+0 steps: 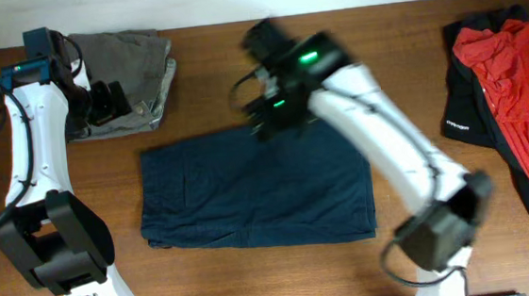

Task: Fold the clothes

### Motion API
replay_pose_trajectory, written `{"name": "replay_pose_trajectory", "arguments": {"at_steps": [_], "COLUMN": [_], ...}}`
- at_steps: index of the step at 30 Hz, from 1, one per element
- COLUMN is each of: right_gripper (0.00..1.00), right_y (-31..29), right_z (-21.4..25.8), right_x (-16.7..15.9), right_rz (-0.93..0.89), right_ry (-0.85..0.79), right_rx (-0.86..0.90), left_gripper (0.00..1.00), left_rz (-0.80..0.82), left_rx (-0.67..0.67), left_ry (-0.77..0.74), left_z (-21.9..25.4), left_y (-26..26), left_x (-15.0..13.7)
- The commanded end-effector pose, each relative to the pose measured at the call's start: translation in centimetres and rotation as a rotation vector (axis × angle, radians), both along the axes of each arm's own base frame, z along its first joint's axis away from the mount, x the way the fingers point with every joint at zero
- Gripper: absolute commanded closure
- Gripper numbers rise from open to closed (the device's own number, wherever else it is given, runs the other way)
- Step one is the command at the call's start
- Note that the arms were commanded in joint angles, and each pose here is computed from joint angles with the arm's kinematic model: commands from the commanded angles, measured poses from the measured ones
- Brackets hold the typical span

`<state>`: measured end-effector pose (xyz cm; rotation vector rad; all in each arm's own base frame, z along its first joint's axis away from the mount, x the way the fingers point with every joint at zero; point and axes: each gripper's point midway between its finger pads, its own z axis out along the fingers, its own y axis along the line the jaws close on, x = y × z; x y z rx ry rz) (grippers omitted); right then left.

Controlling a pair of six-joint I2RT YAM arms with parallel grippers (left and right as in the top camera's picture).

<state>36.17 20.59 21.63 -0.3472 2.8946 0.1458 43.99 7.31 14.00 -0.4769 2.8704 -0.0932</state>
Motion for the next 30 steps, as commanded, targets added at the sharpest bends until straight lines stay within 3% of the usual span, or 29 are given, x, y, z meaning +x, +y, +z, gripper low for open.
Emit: {"name": "replay_pose_trajectory", "arguments": {"at_steps": [1, 7, 16, 21, 30], "right_gripper": [0.01, 0.01, 0.01, 0.01, 0.01], "right_y": [-6.2, -12.9, -15.4, -13.6, -13.5], "right_z": [3.1, 2.8, -1.4, -4.9, -7.7], "right_x": [0.0, -1.6, -1.8, -1.7, -2.0], "right_rz": [-0.113, -0.265, -0.301, -0.206, -0.21], "right_ry": [-0.059, 0.063, 0.189, 0.248, 0.279], "right_rx": [-0.075, -0.122, -0.076, 0.066, 0.095], "left_gripper": [0.01, 0.01, 0.07, 0.07, 0.07], "left_rz": [-0.01, -0.013, -0.046, -0.054, -0.103], "left_rx": [0.021, -0.017, -0.053, -0.06, -0.077], "left_ry": [-0.013, 0.169, 0.356, 0.346, 0.305], "left_z": [3.2, 2.6, -2.4, -5.5, -7.5], "left_y": [0.1, -0.9, -1.8, -1.9, -2.2], "left_x": [-2.2, -7.0, -11.1, -11.0, -10.3]}}
